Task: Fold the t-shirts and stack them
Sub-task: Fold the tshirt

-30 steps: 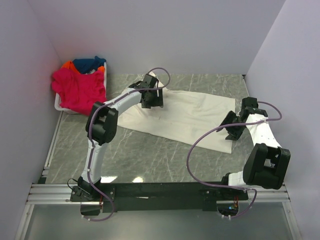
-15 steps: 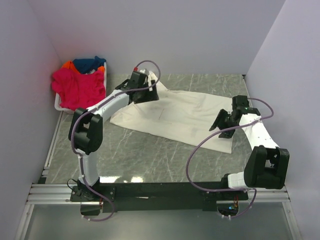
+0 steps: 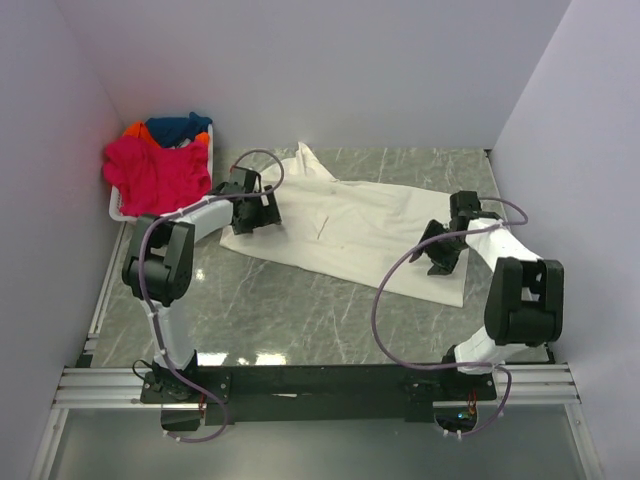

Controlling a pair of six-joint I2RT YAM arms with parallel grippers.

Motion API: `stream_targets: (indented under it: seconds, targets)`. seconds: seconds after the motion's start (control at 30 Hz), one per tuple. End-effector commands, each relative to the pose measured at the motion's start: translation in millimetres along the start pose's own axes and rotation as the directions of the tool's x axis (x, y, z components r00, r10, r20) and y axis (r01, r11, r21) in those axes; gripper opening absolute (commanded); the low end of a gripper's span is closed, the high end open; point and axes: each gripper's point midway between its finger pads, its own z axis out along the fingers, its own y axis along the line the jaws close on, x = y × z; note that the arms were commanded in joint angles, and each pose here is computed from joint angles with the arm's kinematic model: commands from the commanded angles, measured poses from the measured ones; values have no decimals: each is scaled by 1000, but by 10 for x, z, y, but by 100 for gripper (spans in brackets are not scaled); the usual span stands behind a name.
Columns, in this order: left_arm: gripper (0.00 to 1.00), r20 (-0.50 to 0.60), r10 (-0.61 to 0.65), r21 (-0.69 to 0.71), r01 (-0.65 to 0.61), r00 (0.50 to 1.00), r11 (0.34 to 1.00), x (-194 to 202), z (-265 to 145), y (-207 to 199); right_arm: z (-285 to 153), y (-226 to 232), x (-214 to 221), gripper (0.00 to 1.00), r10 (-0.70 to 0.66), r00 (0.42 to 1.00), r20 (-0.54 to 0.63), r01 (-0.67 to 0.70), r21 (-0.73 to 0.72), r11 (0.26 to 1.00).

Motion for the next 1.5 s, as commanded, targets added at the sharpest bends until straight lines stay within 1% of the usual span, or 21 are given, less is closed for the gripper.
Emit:
stream_targets:
  seconds: [0.0,0.23,0.37,0.43,0.57,0.87,1.07,1.13,1.2,1.27,1.33,1.37,1.43,1.47]
  targets:
    - [93,79,24,41,-27,997,999,-165,-138,-61,163,-40,-55,65,-19,1000,4,18,21,1000]
    - [93,18,4,8,-4,1000,1000,229,-161,161,387,-219,149,65,23,996,-84,-16,75,997]
    - [93,-17,-26,-8,26,1000,1000,504,-248,293,405,-382,337,65,58,990,-128,-41,136,990]
    - [93,-40,-48,-18,47,998,999,674,-307,378,397,-412,397,65,69,988,-140,-48,143,988]
    - [93,-65,-82,-16,81,995,997,890,-422,444,360,-494,580,65,100,980,-170,-73,160,984]
    - [94,-65,-141,-25,140,988,990,1171,-767,477,197,-602,861,65,131,977,-171,-102,172,980]
    - [94,-67,-156,-11,156,985,988,1329,-993,412,87,-600,854,65,110,984,-140,-86,169,982]
    - [94,-43,-152,20,153,987,988,1249,-1099,310,-4,-562,790,65,89,989,-119,-69,161,985]
    - [94,-34,-144,34,145,989,989,1193,-1179,241,-143,-453,626,65,55,996,-76,-44,139,989]
    - [94,3,-131,70,131,991,989,1005,-1284,104,-294,-306,424,65,22,1000,-20,-20,105,994]
    - [95,33,-112,97,109,993,989,822,-1341,-16,-373,-177,310,65,0,1000,11,-1,71,998]
    - [95,40,-104,102,99,994,990,772,-1340,-48,-436,-74,190,65,-17,999,46,15,43,999]
    - [96,54,-76,109,70,996,992,645,-1285,-132,-449,31,100,65,-30,998,63,29,15,999]
    - [95,72,-67,90,60,995,994,580,-1245,-120,-458,108,27,65,-42,996,81,43,-3,999]
